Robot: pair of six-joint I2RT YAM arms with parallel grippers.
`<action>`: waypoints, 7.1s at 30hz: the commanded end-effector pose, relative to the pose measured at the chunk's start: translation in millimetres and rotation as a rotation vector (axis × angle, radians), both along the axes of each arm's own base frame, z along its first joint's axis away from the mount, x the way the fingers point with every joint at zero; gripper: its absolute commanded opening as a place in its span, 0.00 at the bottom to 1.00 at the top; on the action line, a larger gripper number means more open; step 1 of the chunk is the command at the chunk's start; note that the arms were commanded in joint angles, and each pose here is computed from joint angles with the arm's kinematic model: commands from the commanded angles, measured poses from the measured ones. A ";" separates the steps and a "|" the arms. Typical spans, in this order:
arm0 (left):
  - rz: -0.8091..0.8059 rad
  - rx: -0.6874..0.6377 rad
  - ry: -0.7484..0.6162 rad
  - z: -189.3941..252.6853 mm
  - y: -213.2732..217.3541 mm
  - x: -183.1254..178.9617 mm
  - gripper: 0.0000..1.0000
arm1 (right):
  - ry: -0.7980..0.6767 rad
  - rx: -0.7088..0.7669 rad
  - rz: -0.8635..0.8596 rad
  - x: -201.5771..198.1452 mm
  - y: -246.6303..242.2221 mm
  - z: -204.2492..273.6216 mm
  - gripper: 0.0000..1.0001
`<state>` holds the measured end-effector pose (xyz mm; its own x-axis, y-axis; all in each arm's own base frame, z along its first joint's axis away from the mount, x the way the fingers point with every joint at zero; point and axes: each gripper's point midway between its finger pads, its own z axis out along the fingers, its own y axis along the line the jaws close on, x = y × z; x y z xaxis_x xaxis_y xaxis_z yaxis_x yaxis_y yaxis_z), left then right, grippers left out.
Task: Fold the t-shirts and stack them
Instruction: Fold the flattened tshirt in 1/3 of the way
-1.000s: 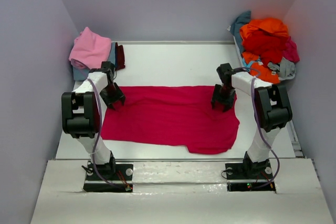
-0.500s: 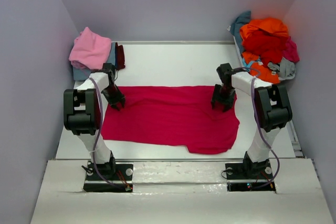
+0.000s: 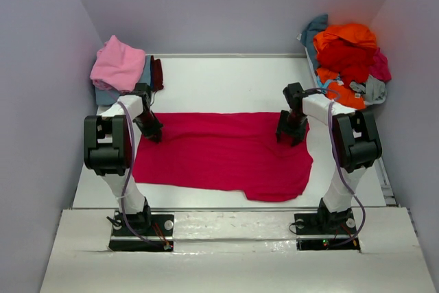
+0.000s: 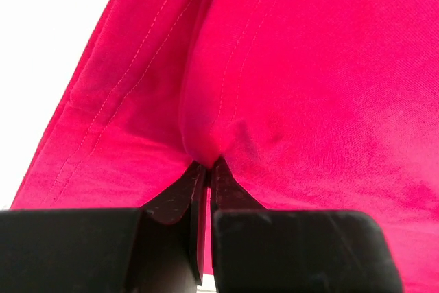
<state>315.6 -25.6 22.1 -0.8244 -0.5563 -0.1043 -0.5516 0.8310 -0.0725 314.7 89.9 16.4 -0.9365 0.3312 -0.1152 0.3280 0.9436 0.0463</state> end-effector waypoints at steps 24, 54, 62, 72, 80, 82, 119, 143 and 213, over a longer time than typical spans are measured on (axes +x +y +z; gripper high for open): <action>0.078 0.202 0.003 19.3 51.4 9.4 0.06 | 0.117 -0.096 0.011 -25.0 -24.1 -40.9 0.63; -0.011 0.270 -0.146 66.6 32.6 52.1 0.82 | 0.013 -0.073 0.018 -4.0 -19.6 -4.2 0.65; -0.041 0.260 -0.054 28.1 26.7 56.6 0.82 | 0.003 -0.053 0.017 4.8 -14.6 1.9 0.65; -0.035 0.321 0.025 -6.9 36.3 65.5 0.82 | -0.072 -0.027 0.016 22.1 -9.1 22.9 0.65; -0.031 0.328 0.041 -13.1 37.0 68.1 0.82 | -0.085 -0.021 0.006 43.0 -4.0 23.0 0.65; -0.033 0.330 0.048 -17.2 37.3 68.8 0.82 | -0.075 -0.025 0.007 48.5 -3.2 21.3 0.65; -0.049 0.247 0.024 -23.4 38.4 140.8 0.82 | 0.049 0.006 -0.134 110.1 -36.1 -17.6 0.66; -0.078 0.189 -0.040 -31.9 27.7 172.4 0.87 | -0.011 0.033 -0.072 88.5 -35.4 11.8 0.67; -0.059 0.186 -0.057 -13.3 35.9 169.4 0.87 | -0.032 0.061 0.114 22.5 22.0 26.7 0.59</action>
